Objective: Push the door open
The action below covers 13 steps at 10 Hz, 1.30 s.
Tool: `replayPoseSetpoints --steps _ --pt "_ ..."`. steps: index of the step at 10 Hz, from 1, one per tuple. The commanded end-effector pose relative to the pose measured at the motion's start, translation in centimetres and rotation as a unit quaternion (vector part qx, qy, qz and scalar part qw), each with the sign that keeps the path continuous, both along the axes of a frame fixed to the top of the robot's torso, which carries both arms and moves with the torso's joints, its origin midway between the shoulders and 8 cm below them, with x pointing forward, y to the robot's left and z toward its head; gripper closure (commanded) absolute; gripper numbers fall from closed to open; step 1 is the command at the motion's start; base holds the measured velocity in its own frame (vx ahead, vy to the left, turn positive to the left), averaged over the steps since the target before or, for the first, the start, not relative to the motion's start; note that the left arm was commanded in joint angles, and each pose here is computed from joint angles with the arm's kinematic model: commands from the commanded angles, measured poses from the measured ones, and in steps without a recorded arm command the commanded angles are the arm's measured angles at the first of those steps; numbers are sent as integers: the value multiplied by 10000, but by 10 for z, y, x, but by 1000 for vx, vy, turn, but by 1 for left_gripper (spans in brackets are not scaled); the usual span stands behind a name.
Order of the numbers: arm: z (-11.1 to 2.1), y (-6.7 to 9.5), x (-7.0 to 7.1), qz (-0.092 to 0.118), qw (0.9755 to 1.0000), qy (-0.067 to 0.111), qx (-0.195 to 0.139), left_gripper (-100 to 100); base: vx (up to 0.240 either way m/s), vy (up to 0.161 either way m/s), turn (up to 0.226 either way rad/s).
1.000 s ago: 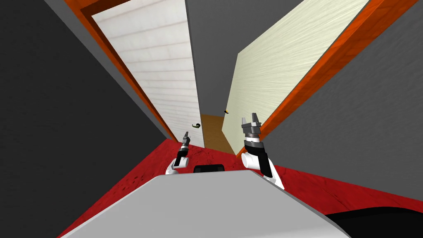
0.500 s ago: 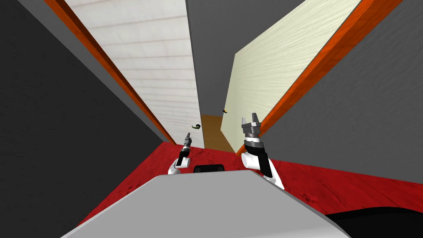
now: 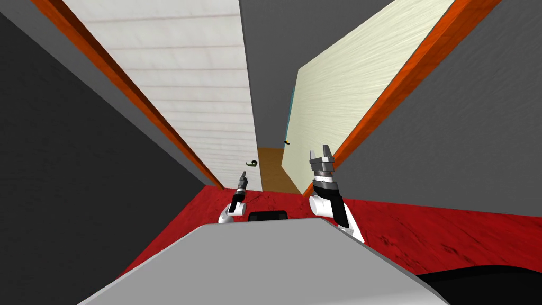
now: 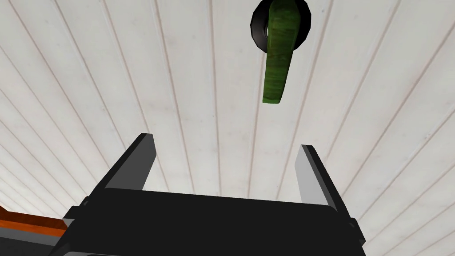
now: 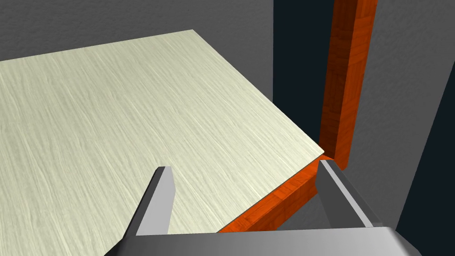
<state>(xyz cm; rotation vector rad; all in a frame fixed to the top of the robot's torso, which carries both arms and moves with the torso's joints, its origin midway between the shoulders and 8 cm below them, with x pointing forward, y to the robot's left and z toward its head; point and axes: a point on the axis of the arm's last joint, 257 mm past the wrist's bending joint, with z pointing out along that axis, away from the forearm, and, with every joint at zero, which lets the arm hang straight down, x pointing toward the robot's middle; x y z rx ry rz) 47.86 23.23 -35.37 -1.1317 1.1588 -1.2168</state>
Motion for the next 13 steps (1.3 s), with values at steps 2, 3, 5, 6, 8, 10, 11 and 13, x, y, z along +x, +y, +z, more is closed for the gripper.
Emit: replayPoseSetpoints --steps 2,3,5,6,8,10,11,13 --pt "-12 -8 0 -39 9999 114 -33 -100 14 106 -95" --pt "-16 -11 0 -53 9999 153 -46 -100 14 85 -110" --pt "-25 -19 -1 -93 9996 253 -83 -100 19 103 -112" --pt "-30 -25 -2 -116 9994 308 -106 -100 9 122 -174" --pt "-32 -26 -2 -126 9993 331 -117 -100 4 97 -79" --pt "-34 -9 -3 -84 9994 332 29 -100 153 6 -27" --pt "-34 -5 -3 -69 9994 331 57 -100 168 -11 -21" --pt "-35 -1 -5 -43 9994 331 69 -100 177 -16 -24"
